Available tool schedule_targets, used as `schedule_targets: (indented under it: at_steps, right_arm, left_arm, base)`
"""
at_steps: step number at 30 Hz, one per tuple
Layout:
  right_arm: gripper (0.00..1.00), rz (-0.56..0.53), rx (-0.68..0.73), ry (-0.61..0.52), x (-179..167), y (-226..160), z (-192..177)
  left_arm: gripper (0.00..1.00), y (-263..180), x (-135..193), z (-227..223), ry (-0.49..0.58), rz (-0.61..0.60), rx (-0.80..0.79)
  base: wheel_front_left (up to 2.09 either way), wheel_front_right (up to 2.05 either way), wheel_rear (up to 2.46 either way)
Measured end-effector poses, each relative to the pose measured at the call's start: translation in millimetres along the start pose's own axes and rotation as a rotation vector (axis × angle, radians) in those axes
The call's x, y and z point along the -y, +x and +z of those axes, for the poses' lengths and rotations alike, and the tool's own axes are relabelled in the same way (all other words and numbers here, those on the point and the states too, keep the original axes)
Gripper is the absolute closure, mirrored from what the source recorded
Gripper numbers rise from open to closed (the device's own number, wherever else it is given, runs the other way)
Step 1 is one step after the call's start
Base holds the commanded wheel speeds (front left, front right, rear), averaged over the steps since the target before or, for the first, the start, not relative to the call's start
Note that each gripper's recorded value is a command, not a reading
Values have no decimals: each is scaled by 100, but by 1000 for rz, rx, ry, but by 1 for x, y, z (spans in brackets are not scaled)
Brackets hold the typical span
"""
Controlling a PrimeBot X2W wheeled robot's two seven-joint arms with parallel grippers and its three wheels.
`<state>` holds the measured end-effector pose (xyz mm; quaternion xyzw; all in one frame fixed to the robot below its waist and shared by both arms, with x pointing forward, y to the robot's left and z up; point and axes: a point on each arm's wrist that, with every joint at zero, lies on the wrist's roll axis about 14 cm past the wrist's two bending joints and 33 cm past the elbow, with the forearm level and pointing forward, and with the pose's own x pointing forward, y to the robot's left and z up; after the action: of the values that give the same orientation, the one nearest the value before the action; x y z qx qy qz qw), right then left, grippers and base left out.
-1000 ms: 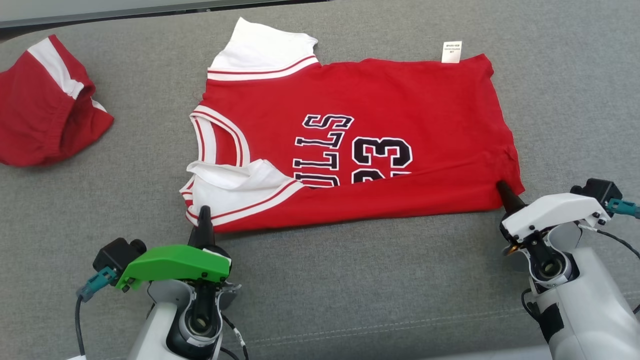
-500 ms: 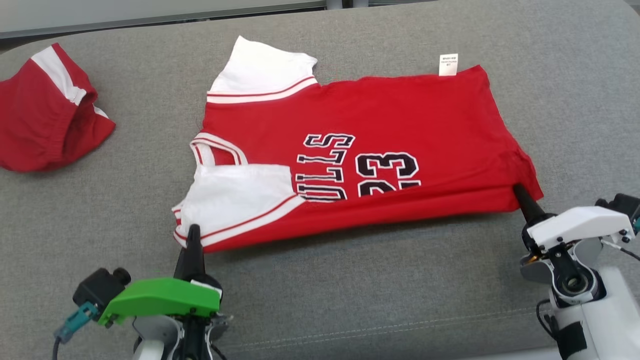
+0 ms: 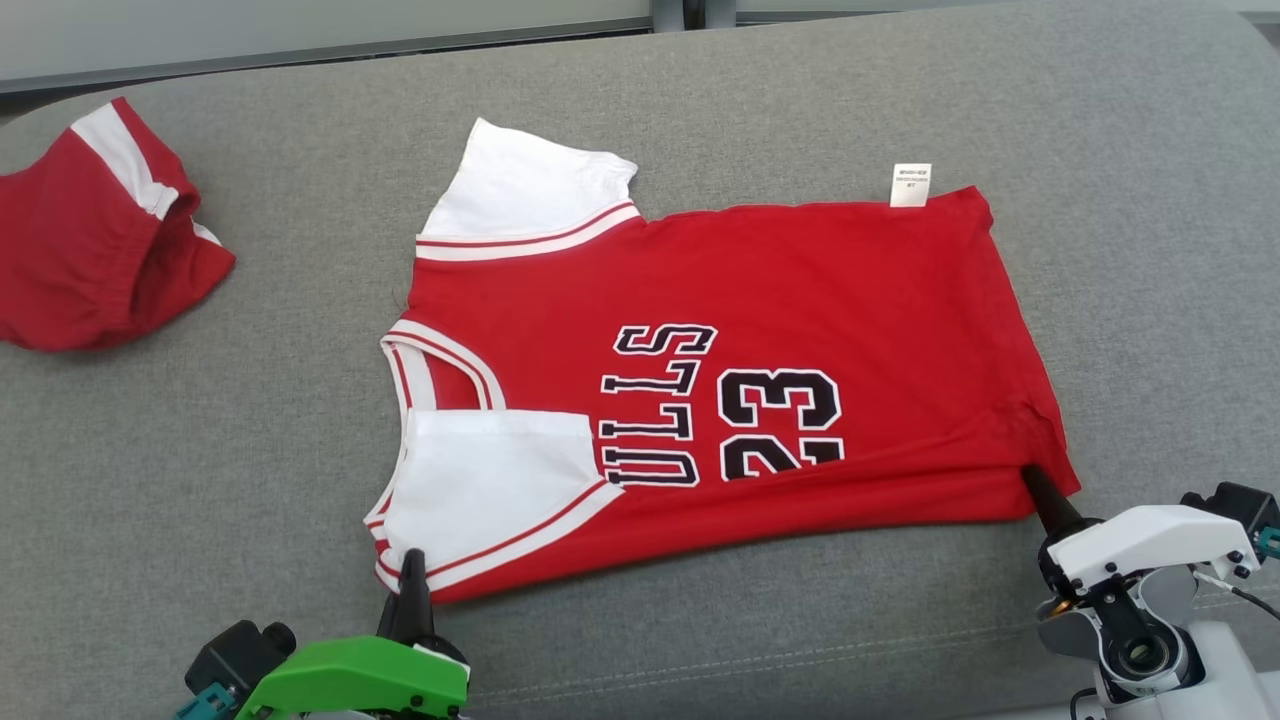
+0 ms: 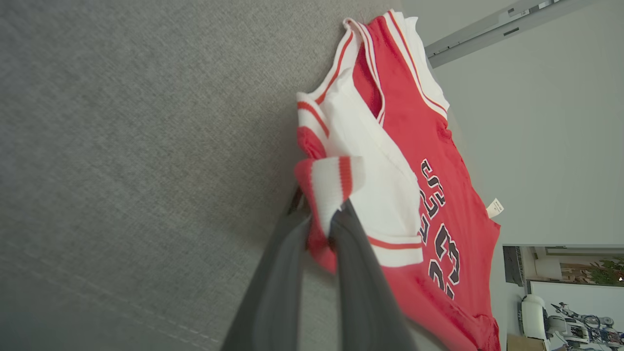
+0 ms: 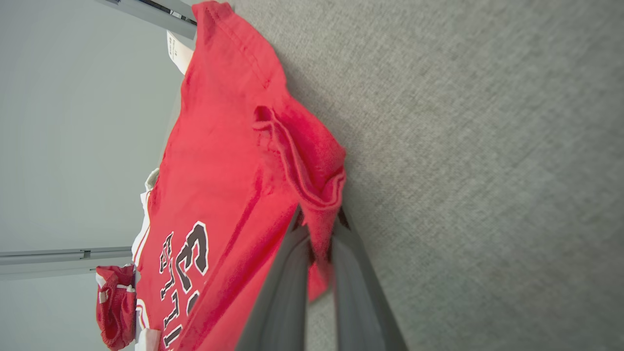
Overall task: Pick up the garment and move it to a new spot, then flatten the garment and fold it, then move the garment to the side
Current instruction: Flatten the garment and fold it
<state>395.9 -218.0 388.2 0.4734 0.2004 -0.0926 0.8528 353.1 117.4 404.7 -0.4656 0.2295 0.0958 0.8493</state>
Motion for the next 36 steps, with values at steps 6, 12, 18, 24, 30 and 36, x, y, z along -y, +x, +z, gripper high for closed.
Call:
schedule_targets:
  at_steps: [6, 12, 18, 24, 30, 36]
  right_arm:
    - [0, -18, -10, -41, 5, -5, -2]
    - [0, -26, 19, -62, 10, -13, 11]
    - [0, -38, 68, -80, 18, -24, 32]
    - [0, 19, 108, -129, -3, -26, 54]
    - [0, 120, 102, -236, -47, -16, 70]
    - [0, 181, 88, -325, -78, -3, 77]
  left_arm:
    - [5, -1, -4, -7, 40, 19, -28]
    - [0, -4, -4, 1, 102, 1, -19]
    - [0, -2, 4, 23, 181, -33, 27]
    - [0, 19, 49, 52, 346, -161, 58]
    - [0, 52, 103, 70, 603, -296, -12]
    - [0, 85, 144, 89, 794, -358, -92]
  base:
    - [0, 0, 0]
    - [0, 0, 0]
    - [0, 0, 0]
    - [0, 0, 0]
    - [0, 0, 0]
    - [0, 0, 0]
